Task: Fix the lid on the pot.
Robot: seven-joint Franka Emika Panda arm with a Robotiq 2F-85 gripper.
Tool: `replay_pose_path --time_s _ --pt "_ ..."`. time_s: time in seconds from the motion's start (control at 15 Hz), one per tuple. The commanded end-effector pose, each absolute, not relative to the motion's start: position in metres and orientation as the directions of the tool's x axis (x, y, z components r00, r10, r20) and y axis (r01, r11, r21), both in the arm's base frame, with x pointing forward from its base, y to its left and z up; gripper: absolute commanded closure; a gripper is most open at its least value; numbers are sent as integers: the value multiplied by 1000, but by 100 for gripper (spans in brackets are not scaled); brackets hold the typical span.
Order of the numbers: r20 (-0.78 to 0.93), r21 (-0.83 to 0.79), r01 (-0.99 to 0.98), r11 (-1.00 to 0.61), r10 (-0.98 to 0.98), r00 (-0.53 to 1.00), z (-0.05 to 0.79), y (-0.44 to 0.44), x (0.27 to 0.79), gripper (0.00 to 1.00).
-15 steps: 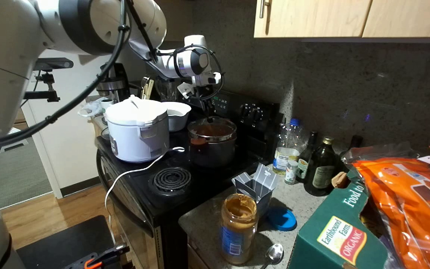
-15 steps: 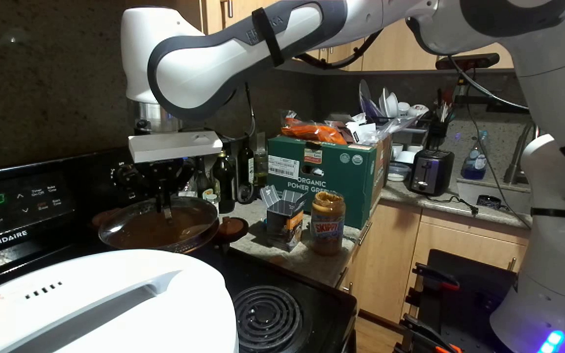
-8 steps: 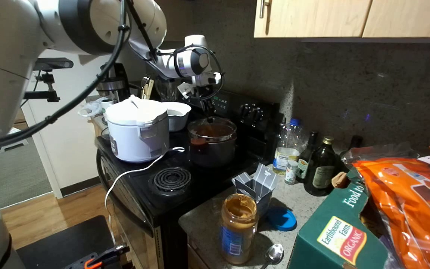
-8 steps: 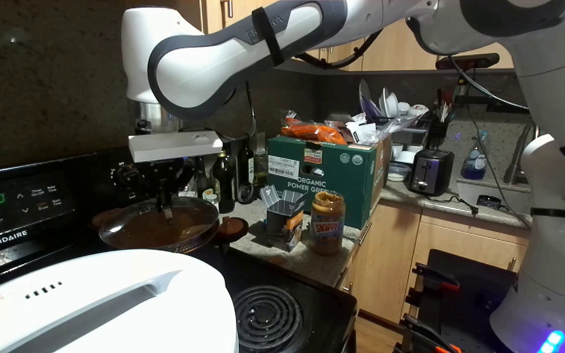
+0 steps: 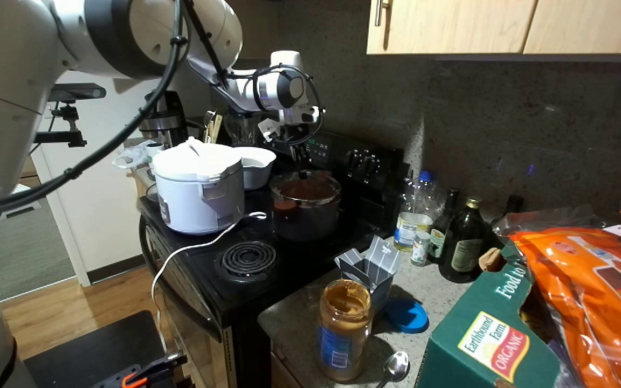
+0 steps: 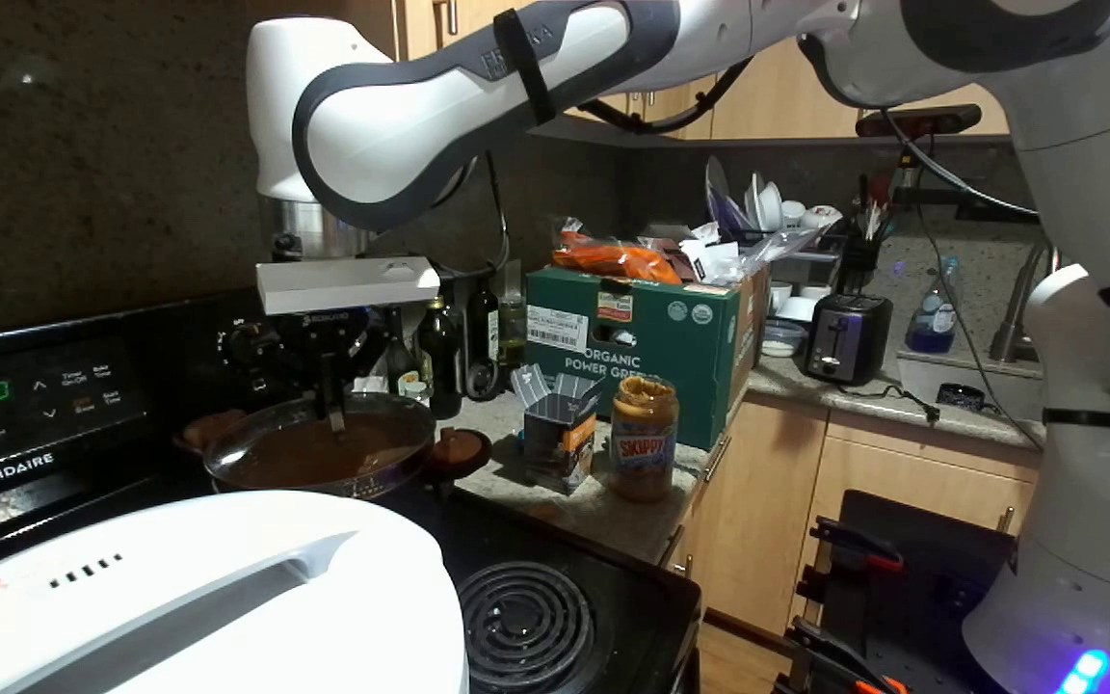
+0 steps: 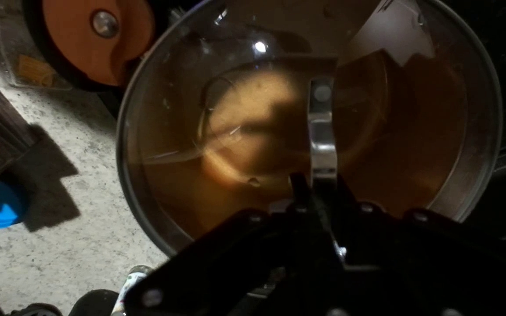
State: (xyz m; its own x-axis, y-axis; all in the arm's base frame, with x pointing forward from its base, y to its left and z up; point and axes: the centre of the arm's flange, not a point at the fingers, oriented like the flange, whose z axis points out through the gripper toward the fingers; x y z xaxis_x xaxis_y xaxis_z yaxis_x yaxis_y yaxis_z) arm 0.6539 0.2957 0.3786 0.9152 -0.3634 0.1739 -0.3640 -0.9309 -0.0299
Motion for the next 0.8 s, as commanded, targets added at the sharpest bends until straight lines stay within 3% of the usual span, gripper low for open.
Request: replay_pose_path --time_s 0.0,0.73 --pt "141 -21 -399 -917 -398 906 389 291 650 93" --pt "160 30 -388 -921 -379 911 371 299 663 93"
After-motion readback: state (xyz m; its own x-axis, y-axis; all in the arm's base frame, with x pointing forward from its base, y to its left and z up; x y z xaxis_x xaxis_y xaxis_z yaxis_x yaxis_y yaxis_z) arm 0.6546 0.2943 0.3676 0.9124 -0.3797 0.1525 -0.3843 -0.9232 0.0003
